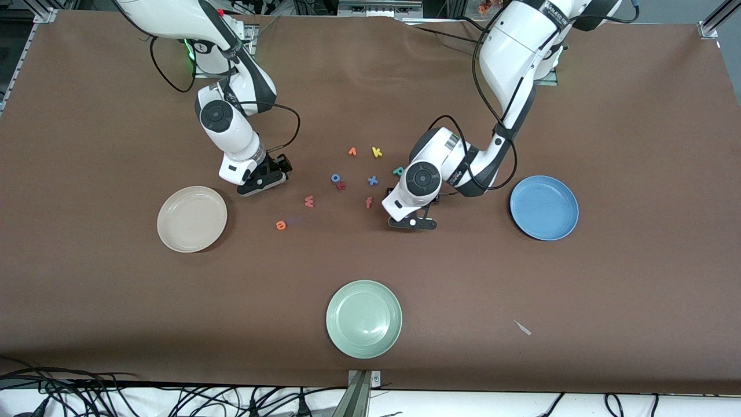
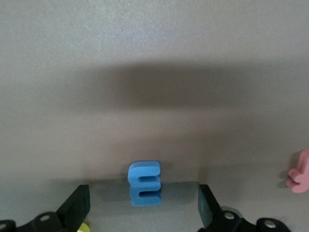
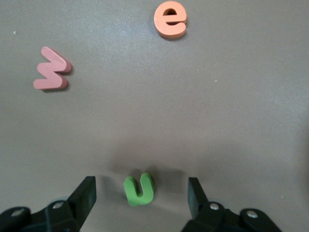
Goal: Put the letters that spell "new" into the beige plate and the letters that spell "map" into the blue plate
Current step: 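Grasp the blue E and green u with the left and right grippers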
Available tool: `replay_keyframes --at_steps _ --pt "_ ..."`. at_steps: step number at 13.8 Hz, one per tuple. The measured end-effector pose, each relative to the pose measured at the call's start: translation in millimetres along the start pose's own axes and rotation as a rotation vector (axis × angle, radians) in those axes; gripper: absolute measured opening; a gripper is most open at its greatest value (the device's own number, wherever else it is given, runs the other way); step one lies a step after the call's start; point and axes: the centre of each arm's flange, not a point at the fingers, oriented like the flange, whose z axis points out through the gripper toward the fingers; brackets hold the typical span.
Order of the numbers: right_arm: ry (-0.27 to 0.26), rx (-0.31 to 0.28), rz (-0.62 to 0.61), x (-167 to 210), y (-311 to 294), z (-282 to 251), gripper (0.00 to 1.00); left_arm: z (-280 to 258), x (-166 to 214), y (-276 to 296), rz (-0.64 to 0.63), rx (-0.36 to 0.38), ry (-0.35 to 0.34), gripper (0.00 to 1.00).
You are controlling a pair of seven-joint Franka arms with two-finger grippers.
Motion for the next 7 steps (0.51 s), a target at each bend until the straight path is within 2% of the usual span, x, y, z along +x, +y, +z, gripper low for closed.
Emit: replay_keyframes --at_steps 3,5,6,7 --pt "-0.003 0.002 -0.01 -1.7 0.1 6.6 0.8 -5.9 0.5 0.8 0.001 -0.004 0.008 0.63" --pt "0.001 0.001 -0.022 -0.7 0.9 4.9 0.65 -9.0 1.5 -0.6 -0.002 -0.003 0.011 0.41" --pt "-0.001 0.001 -0.026 -0.8 0.7 4.7 0.65 -9.9 1.8 -1.2 -0.002 -0.003 0.011 0.32" --pt "-0.002 0.001 -0.027 -0.6 1.2 4.1 0.59 -10.3 2.0 -1.5 -0.003 -0.003 0.011 0.27"
